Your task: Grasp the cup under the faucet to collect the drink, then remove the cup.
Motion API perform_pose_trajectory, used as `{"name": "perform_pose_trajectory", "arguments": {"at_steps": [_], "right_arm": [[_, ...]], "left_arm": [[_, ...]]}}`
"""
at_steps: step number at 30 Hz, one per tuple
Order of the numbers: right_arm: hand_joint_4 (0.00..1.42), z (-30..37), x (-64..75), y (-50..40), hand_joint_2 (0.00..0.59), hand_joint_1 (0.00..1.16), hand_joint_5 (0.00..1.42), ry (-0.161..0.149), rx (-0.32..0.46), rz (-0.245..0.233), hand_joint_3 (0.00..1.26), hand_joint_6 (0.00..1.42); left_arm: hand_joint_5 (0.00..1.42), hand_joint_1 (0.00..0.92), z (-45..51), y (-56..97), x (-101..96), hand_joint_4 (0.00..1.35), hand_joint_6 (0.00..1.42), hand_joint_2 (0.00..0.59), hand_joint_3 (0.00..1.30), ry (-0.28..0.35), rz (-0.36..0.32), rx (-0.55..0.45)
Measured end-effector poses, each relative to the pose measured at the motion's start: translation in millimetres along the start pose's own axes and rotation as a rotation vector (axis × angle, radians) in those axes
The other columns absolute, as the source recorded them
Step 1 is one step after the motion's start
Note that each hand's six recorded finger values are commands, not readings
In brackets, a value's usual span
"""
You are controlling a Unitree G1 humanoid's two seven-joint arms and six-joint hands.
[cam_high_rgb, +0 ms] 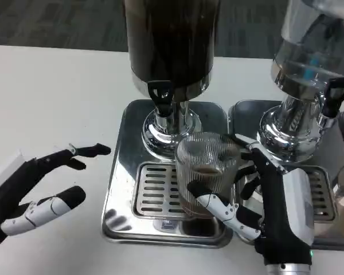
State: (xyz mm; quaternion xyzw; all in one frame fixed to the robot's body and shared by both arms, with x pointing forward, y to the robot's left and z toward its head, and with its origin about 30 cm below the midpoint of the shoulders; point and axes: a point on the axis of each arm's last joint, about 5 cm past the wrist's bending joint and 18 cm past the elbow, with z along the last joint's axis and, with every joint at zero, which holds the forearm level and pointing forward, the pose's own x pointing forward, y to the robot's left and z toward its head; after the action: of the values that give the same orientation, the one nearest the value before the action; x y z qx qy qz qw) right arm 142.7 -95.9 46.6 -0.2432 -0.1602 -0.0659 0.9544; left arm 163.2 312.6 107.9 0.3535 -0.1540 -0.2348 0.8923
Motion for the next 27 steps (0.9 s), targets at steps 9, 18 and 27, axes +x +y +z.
{"name": "perform_pose_trajectory", "arguments": {"at_steps": [9,18,27], "right_arm": [[0.63,1.8,-5.8,-1.8,0.199,0.69,0.85,0.003,0.016,-0.008,0.5,1.08],[0.63,4.7,-5.4,-3.8,0.194,0.71,0.86,-0.017,0.039,-0.023,0.5,1.08],[0.63,8.3,-12.9,-7.7,0.196,0.73,0.87,-0.018,0.056,-0.038,0.51,1.1]], "left_arm": [[0.11,0.0,-0.3,2.4,-2.8,0.11,0.3,0.111,0.23,0.009,-0.019,0.055],[0.11,0.0,-0.9,3.7,-5.1,0.11,0.3,0.106,0.22,0.015,-0.039,0.075],[0.1,0.0,-0.4,0.2,-10.3,0.1,0.3,0.104,0.22,0.016,-0.062,0.076]]}}
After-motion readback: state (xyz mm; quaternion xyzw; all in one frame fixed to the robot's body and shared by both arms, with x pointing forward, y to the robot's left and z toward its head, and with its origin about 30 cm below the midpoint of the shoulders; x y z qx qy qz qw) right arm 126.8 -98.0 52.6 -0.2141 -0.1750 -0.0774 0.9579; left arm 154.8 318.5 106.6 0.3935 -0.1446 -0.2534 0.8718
